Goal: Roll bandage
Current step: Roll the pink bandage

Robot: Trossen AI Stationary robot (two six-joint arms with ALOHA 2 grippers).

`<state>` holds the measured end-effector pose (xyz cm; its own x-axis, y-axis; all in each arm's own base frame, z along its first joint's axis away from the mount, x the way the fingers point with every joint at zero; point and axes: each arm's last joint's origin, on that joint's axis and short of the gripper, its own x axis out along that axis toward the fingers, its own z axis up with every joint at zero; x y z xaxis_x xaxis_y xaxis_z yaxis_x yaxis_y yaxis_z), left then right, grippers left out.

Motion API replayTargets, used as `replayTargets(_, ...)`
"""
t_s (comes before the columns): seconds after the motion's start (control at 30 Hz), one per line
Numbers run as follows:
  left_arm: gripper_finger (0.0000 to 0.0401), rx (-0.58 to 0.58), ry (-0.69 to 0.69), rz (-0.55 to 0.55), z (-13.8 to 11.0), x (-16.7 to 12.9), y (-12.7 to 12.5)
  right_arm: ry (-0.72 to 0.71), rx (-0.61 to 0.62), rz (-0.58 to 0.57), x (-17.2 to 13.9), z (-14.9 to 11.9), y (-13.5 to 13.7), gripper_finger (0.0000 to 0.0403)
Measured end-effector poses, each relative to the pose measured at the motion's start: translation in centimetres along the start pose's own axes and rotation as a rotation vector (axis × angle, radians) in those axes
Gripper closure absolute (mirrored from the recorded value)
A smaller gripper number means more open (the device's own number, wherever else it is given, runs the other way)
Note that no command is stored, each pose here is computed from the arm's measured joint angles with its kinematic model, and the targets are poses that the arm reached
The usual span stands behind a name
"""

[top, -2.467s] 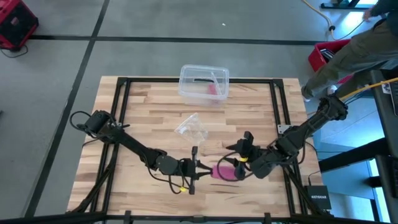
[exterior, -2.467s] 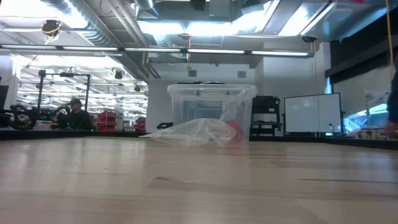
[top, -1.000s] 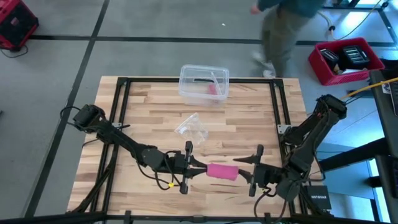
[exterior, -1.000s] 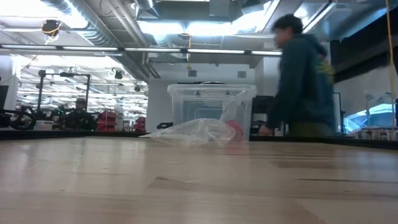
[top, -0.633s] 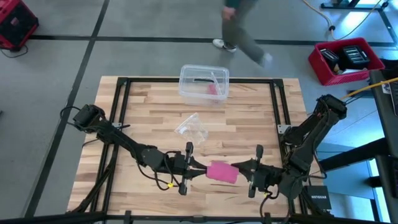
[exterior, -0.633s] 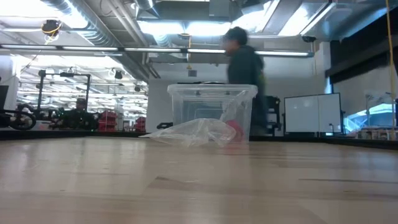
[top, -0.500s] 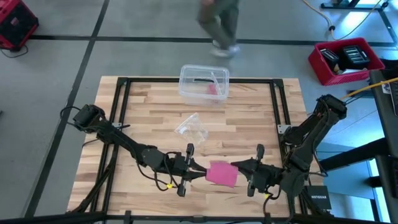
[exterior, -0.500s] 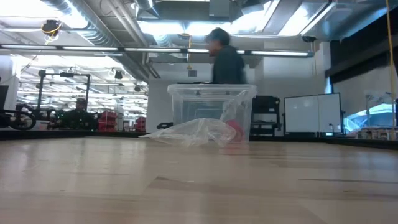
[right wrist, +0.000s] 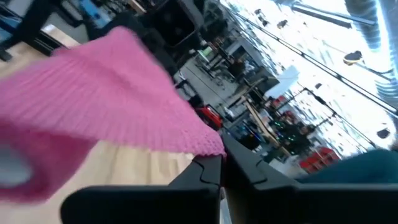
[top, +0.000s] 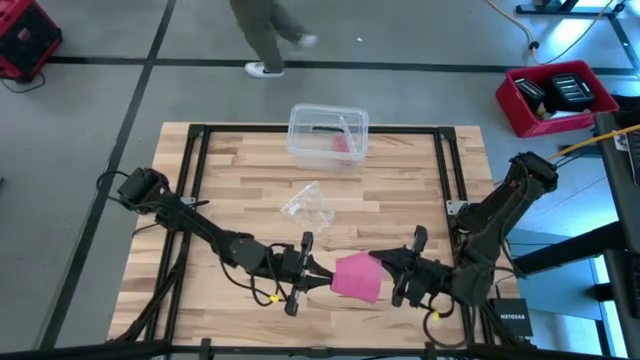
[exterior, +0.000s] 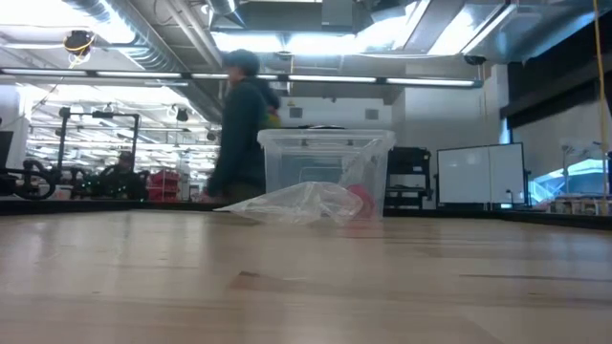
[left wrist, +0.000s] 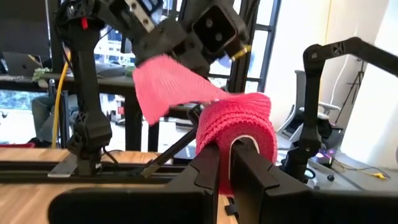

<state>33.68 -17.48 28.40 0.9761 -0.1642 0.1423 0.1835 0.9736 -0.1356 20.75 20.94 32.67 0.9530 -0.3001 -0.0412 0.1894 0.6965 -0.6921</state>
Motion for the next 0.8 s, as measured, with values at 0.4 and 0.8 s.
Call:
replayTargets(0.4, 0.038, -0.016, 0.037, 0.013, -0.4, 0.1, 0.4, -0.023, -0.009, -0.029, -0.1, 2.5, -2.1, 0.04)
replayTargets(0.8, 0.038, -0.058, 0.079, 0.037, -2.4, 0.9, 1.0, -0.042, -0.019, -0.05, -0.2, 3.6, -3.3, 0.04)
